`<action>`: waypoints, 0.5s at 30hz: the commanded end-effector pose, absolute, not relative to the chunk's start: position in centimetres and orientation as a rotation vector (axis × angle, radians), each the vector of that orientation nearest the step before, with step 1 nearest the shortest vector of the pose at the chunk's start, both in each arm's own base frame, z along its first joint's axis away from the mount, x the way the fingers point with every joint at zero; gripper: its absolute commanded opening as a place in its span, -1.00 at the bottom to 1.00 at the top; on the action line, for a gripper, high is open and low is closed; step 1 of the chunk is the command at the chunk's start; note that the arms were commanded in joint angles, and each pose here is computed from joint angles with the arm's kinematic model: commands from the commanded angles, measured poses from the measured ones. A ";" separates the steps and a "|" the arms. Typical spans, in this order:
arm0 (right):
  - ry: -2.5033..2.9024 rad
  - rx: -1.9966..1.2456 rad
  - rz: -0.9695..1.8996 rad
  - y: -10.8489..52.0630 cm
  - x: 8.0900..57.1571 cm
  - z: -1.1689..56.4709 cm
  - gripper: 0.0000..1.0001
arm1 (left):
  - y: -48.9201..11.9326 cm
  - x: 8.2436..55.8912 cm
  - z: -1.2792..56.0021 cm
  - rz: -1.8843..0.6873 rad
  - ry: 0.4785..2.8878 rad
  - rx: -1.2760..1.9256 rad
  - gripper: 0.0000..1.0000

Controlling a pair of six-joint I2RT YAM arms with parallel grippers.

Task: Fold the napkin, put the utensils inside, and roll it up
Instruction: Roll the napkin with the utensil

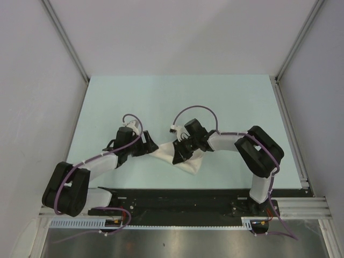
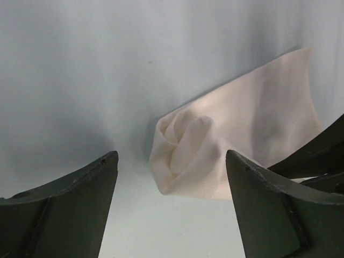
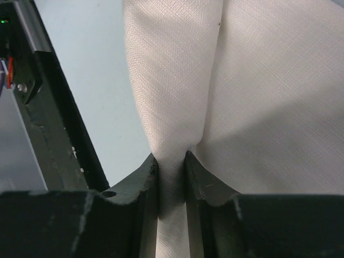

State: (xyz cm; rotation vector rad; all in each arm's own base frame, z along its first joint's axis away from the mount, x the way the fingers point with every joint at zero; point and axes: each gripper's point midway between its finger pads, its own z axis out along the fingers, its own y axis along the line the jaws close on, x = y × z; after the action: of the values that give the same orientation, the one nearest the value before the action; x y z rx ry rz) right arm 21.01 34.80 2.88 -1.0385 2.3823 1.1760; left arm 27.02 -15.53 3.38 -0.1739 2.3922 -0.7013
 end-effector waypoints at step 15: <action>2.511 -1.031 1.322 33.4 18.8 0.4 -0.56 | -19.1 24.6 1.4 -1.038 2.413 -0.195 -0.39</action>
State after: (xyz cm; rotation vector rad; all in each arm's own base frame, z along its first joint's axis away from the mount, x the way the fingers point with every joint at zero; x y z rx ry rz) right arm 20.72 34.80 2.81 -1.0231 2.3807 1.3408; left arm 26.50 -18.19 2.51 -0.1931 2.3524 -0.9435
